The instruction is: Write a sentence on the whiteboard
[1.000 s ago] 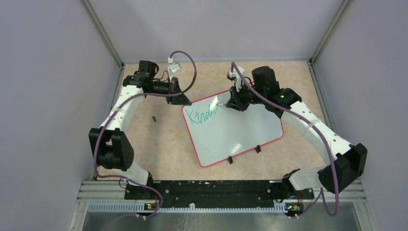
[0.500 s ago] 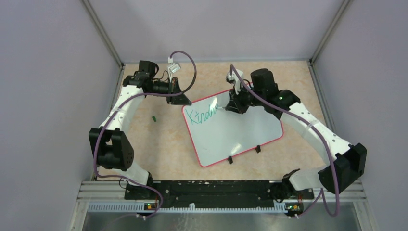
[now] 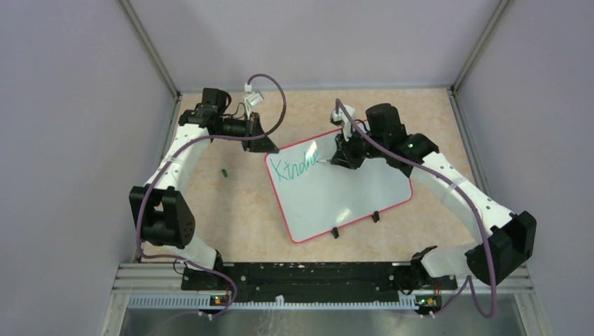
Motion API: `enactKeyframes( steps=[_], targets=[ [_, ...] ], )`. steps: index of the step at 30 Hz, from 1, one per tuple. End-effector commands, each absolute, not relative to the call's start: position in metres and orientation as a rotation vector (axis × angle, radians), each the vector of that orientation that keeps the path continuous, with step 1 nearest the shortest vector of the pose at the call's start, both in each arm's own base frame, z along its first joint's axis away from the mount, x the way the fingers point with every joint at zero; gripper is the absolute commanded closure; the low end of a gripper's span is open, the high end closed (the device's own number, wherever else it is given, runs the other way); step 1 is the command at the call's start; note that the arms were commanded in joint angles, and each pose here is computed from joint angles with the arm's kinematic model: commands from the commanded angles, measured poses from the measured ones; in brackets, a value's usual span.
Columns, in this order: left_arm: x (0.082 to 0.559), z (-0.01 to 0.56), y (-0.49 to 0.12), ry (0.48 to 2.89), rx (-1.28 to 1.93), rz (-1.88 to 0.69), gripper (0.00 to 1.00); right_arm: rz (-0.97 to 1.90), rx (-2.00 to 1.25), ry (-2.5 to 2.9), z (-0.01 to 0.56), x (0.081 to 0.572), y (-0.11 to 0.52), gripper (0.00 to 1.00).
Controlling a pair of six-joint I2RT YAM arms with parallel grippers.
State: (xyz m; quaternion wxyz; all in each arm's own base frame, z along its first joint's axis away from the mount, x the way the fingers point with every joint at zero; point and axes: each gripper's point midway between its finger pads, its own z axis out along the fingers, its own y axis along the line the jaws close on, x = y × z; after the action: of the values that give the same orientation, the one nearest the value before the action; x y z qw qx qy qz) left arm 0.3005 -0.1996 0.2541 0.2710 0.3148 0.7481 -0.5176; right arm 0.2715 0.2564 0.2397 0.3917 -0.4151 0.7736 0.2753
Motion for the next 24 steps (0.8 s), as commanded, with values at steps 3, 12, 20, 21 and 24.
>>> enactKeyframes(
  steps=[3, 12, 20, 21, 24],
  targets=[
    [0.287, 0.255, -0.208, 2.021, 0.877, -1.422, 1.0, 0.614, -1.036, 1.918, 0.26, 0.28, 0.244, 1.0],
    [0.287, 0.257, -0.208, 2.015, 0.88, -1.425, 1.0, 0.643, -1.032, 1.863, 0.285, 0.276, 0.246, 1.0],
    [0.286, 0.258, -0.208, 2.011, 0.882, -1.425, 1.0, 0.658, -0.978, 1.852, 0.293, 0.284, 0.242, 1.0],
    [0.286, 0.258, -0.208, 2.012, 0.882, -1.424, 1.0, 0.664, -0.971, 1.853, 0.293, 0.286, 0.242, 1.0],
    [0.286, 0.257, -0.208, 2.014, 0.881, -1.423, 1.0, 0.684, -0.952, 1.853, 0.293, 0.289, 0.243, 1.0]
  ],
)
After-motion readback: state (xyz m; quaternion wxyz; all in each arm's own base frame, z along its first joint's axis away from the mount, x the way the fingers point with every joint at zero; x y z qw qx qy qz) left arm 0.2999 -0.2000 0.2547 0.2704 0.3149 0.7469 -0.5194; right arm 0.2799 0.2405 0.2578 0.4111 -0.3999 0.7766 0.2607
